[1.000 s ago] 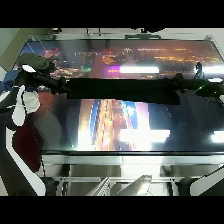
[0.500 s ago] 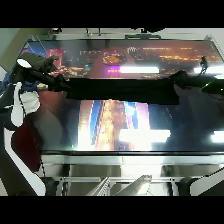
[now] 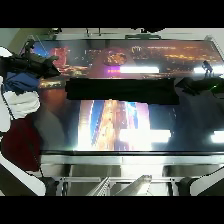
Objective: Fold the shirts.
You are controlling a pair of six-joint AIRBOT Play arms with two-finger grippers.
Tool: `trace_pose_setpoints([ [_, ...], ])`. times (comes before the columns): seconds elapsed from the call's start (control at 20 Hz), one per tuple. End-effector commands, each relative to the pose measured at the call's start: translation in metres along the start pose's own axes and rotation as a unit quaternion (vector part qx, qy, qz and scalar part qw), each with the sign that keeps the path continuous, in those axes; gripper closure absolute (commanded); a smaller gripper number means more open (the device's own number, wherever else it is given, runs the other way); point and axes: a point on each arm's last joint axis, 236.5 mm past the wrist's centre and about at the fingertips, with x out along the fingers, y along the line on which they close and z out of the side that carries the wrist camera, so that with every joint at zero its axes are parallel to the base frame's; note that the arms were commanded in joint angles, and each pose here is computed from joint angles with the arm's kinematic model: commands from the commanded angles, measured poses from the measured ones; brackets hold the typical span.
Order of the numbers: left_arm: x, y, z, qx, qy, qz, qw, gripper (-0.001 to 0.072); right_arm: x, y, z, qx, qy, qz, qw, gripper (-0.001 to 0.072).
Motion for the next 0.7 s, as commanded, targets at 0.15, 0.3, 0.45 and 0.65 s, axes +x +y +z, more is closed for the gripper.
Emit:
trace_pose_setpoints([
  [0.15, 0.009, -0.032, 0.001, 0.030, 0.004, -0.008, 1.000, 0.0694, 0.038, 0.032, -0.028, 0.032, 0.047, 0.105, 0.993, 0.0012],
  [0.3, 0.028, -0.060, -0.004, 0.054, 0.016, -0.018, 0.998, 0.0692, 0.049, 0.046, -0.032, 0.026, 0.057, 0.120, 0.991, 0.0320],
  [0.45, 0.053, -0.092, -0.010, 0.097, 0.022, -0.027, 0.995, 0.0693, 0.050, 0.061, -0.024, 0.004, 0.054, 0.124, 0.991, 0.0630],
  [0.65, 0.108, -0.116, -0.026, 0.114, 0.042, -0.036, 0.992, 0.0694, 0.023, 0.096, 0.002, -0.034, 0.042, 0.137, 0.989, 0.0689],
])
